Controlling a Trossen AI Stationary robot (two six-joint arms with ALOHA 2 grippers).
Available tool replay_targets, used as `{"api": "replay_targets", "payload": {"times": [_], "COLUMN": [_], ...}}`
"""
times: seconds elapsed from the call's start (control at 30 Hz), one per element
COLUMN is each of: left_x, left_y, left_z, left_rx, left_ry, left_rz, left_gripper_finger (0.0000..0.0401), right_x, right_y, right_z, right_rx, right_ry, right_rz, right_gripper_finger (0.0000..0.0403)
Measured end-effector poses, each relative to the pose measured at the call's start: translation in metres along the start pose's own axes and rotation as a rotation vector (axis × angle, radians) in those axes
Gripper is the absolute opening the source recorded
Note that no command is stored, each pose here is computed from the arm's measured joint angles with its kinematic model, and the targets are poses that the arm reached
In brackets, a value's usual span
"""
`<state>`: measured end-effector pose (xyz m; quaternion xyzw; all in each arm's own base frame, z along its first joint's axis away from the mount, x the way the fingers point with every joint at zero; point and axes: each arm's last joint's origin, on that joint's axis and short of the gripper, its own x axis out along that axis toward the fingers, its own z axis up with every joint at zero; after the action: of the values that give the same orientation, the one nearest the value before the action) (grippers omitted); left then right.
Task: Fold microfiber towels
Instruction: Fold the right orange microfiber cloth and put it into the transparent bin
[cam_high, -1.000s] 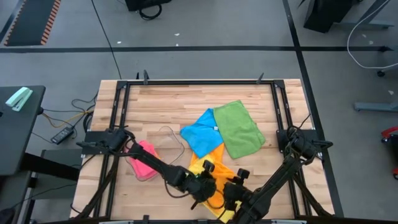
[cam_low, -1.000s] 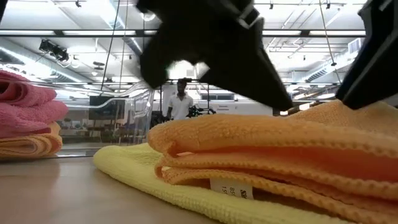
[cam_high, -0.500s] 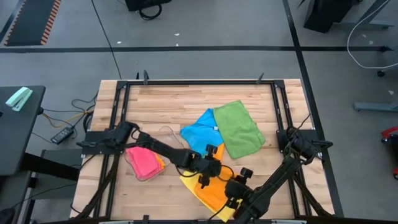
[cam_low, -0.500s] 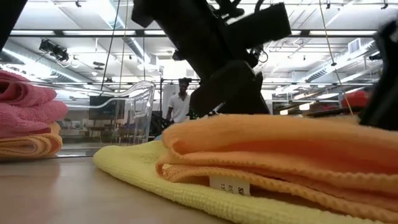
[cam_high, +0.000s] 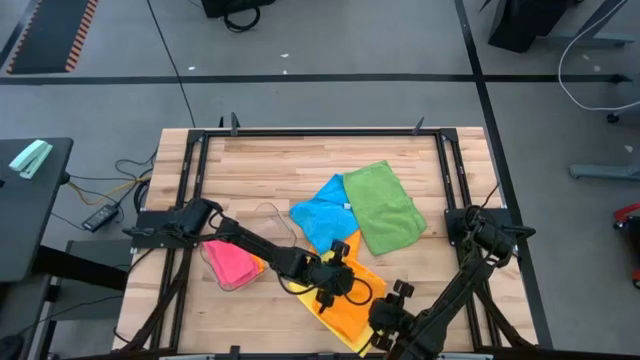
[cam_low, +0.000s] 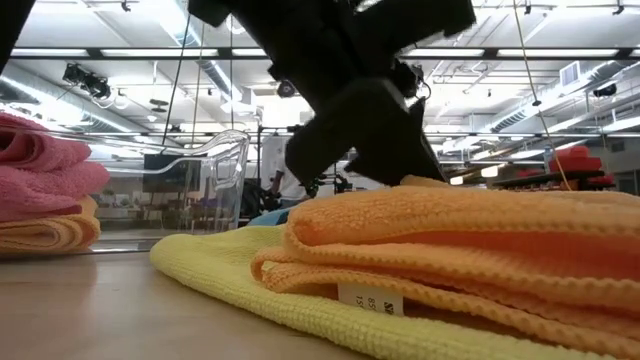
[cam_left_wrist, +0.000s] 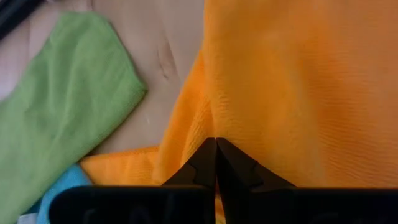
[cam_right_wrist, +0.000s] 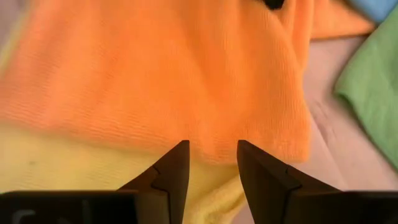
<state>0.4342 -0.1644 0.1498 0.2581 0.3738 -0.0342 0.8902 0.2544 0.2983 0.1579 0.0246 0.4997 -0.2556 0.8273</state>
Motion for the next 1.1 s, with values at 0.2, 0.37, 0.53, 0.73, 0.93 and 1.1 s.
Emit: {"api": "replay_targets", "payload": {"times": [0.2,0.37,0.53,0.73,0.93,1.1], "left_x": [-0.026,-0.059,-0.076,-0.085,-0.074,-0.071], "left_y": [-0.009,-0.042,-0.077,-0.091,-0.088,-0.086], "left_z": [0.014,0.025,0.020,0.009,-0.008,-0.011], "left_rx": [0.087,0.193,0.318,0.495,0.519,0.522], "left_ry": [-0.053,-0.093,-0.071,0.032,0.082,0.095], "left_rz": [0.002,-0.082,-0.118,-0.050,-0.043,-0.037], "left_gripper_finger": [0.0033,0.0064,0.0109,0.0153,0.0157,0.0141], "right_x": [-0.004,0.004,0.005,0.005,0.006,0.006], "right_y": [0.007,0.018,0.019,0.019,0.018,0.018], "right_z": [0.005,0.002,-0.003,-0.002,0.000,-0.001], "right_rx": [-0.018,-0.023,-0.026,-0.016,-0.011,-0.017], "right_ry": [-0.131,-0.223,-0.242,-0.243,-0.246,-0.248], "right_rz": [0.036,0.122,0.129,0.132,0.128,0.129], "right_gripper_finger": [0.0142,0.0142,0.0142,0.0142,0.0142,0.0142]}}
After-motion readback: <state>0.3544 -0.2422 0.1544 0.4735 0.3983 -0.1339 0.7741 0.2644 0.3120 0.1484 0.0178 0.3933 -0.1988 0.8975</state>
